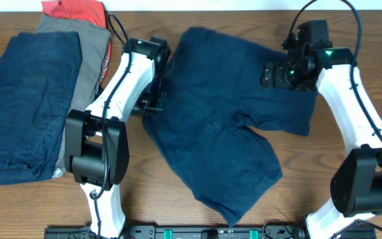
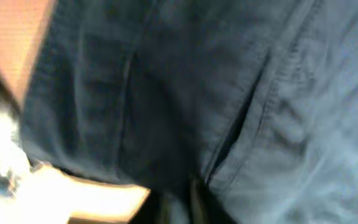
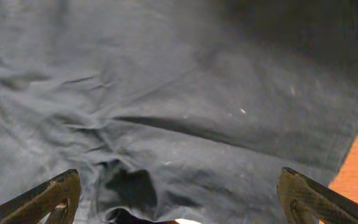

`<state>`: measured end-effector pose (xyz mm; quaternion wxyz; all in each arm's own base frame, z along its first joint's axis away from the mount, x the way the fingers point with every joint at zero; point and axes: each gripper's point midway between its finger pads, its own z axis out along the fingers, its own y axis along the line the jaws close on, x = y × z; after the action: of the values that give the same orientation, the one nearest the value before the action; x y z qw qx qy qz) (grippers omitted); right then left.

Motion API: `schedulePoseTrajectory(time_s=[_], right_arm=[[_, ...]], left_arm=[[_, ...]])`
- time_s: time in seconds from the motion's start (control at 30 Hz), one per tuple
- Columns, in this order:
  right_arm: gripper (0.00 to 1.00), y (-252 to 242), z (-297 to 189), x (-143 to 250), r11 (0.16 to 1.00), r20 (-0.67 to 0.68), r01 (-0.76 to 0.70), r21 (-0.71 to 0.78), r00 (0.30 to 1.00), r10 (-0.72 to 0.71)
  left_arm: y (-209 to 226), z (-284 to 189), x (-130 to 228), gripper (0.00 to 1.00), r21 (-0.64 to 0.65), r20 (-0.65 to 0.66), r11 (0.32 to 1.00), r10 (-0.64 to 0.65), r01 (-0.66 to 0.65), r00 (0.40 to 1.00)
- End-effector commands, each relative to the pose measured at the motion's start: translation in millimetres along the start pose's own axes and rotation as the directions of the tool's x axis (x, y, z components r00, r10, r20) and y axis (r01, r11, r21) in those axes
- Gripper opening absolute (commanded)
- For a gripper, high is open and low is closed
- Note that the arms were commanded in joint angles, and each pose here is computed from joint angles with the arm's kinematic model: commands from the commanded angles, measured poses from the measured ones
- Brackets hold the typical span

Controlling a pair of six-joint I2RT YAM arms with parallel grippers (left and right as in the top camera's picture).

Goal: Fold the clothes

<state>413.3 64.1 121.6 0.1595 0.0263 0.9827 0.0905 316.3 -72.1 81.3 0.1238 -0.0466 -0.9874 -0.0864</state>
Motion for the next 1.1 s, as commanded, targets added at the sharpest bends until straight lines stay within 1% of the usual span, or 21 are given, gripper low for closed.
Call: schedulePoseTrajectory(time_s=[0.0, 0.07, 0.1, 0.23, 0.33, 0.4, 0.43, 0.5, 0.53, 0.57, 0.6, 0.67, 0.77, 0.83, 0.93, 1.07], right_arm=[[0.99, 7, 17, 11, 0.999, -0.056, -0.030, 0.020, 0.998, 0.031], [0.99, 12, 22, 16, 1.000, -0.077, -0.020, 0.020, 0.997, 0.021], [0.99, 16, 24, 19, 1.000, -0.087, -0.011, 0.018, 0.996, 0.013], [0.99, 31, 26, 28, 1.000, -0.113, 0.027, 0.009, 0.993, -0.025], [0.99, 47, 28, 37, 0.998, -0.133, 0.060, -0.010, 0.989, -0.061], [0.91, 59, 30, 45, 0.997, -0.152, 0.078, -0.016, 0.985, -0.080], [0.78, 65, 32, 49, 0.996, -0.160, 0.090, -0.019, 0.983, -0.092], [0.33, 74, 35, 57, 0.995, -0.175, 0.093, -0.022, 0.980, -0.095], [0.16, 78, 36, 61, 0.996, -0.181, 0.091, -0.023, 0.979, -0.094], [0.08, 82, 38, 66, 0.996, -0.187, 0.089, -0.023, 0.978, -0.092], [0.01, 85, 40, 69, 0.996, -0.193, 0.087, -0.023, 0.977, -0.090], [0.01, 91, 43, 78, 0.996, -0.206, 0.089, -0.023, 0.974, -0.092], [0.01, 94, 50, 91, 0.995, -0.227, 0.097, -0.022, 0.969, -0.100], [0.01, 91, 57, 101, 0.997, -0.249, 0.082, -0.010, 0.965, -0.082], [0.01, 85, 65, 113, 0.998, -0.271, 0.061, 0.006, 0.961, -0.057], [0.01, 79, 74, 120, 0.998, -0.271, 0.058, 0.011, 0.961, -0.053]], left_arm=[[6, -2, 16, 0.29, -0.025, -0.056, 1.000, -0.007, 0.006, 0.998], [8, -3, 23, 0.41, -0.032, -0.085, 0.999, -0.004, 0.001, 0.996], [8, -3, 24, 0.43, -0.033, -0.089, 0.999, -0.003, 0.000, 0.996], [10, -6, 18, 0.46, -0.039, -0.061, 0.999, -0.008, 0.005, 0.998], [13, -19, 6, 0.46, -0.034, 0.006, 0.999, -0.021, 0.021, 1.000], [16, -34, -7, 0.46, -0.013, 0.084, 0.999, -0.043, 0.044, 0.996], [20, -42, -15, 0.46, 0.002, 0.131, 0.998, -0.061, 0.061, 0.990], [31, -60, -30, 0.47, 0.040, 0.231, 0.992, -0.123, 0.117, 0.965], [37, -68, -36, 0.47, 0.059, 0.274, 0.988, -0.155, 0.144, 0.949], [46, -78, -42, 0.51, 0.082, 0.322, 0.981, -0.192, 0.174, 0.927], [54, -85, -46, 0.53, 0.100, 0.358, 0.976, -0.217, 0.194, 0.908], [70, -99, -52, 0.56, 0.131, 0.420, 0.964, -0.264, 0.230, 0.868], [89, -111, -57, 0.59, 0.159, 0.471, 0.950, -0.313, 0.270, 0.825], [96, -112, -58, 0.61, 0.166, 0.480, 0.944, -0.330, 0.285, 0.813], [98, -111, -58, 0.62, 0.167, 0.479, 0.942, -0.334, 0.290, 0.812], [97, -113, -60, 0.62, 0.169, 0.486, 0.943, -0.334, 0.288, 0.807]])
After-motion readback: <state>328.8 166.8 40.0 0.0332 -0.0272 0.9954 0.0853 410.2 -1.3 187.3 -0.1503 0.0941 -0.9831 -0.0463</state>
